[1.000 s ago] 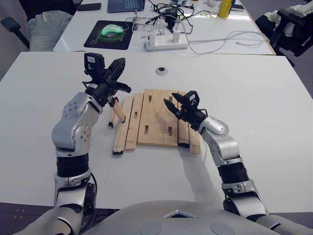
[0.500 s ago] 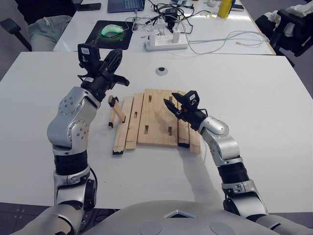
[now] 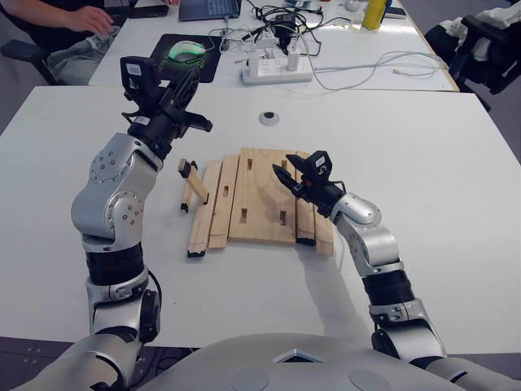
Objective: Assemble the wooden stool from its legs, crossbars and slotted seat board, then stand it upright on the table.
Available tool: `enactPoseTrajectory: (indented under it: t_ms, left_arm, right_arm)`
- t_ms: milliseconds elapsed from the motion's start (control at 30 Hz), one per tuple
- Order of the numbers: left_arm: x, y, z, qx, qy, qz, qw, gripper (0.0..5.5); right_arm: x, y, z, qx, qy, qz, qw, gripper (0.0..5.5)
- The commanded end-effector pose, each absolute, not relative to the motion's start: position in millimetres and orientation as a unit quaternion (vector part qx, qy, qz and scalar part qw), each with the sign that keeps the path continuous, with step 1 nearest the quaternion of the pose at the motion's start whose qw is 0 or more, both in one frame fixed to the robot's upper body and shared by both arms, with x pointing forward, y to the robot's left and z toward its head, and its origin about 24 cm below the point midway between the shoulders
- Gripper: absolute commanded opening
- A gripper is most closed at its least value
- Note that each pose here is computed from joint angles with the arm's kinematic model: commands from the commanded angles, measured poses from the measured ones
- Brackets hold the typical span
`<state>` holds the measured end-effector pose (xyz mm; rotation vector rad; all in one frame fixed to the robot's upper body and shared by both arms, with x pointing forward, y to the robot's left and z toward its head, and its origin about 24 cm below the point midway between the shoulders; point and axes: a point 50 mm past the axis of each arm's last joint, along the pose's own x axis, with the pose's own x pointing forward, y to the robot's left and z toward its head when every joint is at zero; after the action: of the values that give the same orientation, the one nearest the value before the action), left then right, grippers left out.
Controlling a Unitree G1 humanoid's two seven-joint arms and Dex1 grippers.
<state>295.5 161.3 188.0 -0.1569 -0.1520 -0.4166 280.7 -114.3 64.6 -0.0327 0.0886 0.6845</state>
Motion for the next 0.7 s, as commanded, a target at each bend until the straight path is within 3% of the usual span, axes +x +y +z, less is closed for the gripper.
enactPoseTrajectory:
  t_ms: [33, 567, 700]
  left_arm:
    - [294, 161, 192, -0.071, -0.076, -0.206, 0.973, 0.03]
    - [294, 164, 193, -0.066, -0.069, -0.203, 0.975, 0.03]
    - [292, 165, 179, -0.067, -0.043, -0.197, 0.977, 0.03]
  right_arm:
    - [281, -115, 65, -0.023, 0.045, 0.34, 0.939, 2.14]
    - [279, -115, 65, -0.021, 0.047, 0.337, 0.94, 2.14]
    - [278, -115, 64, -0.021, 0.048, 0.34, 0.939, 2.14]
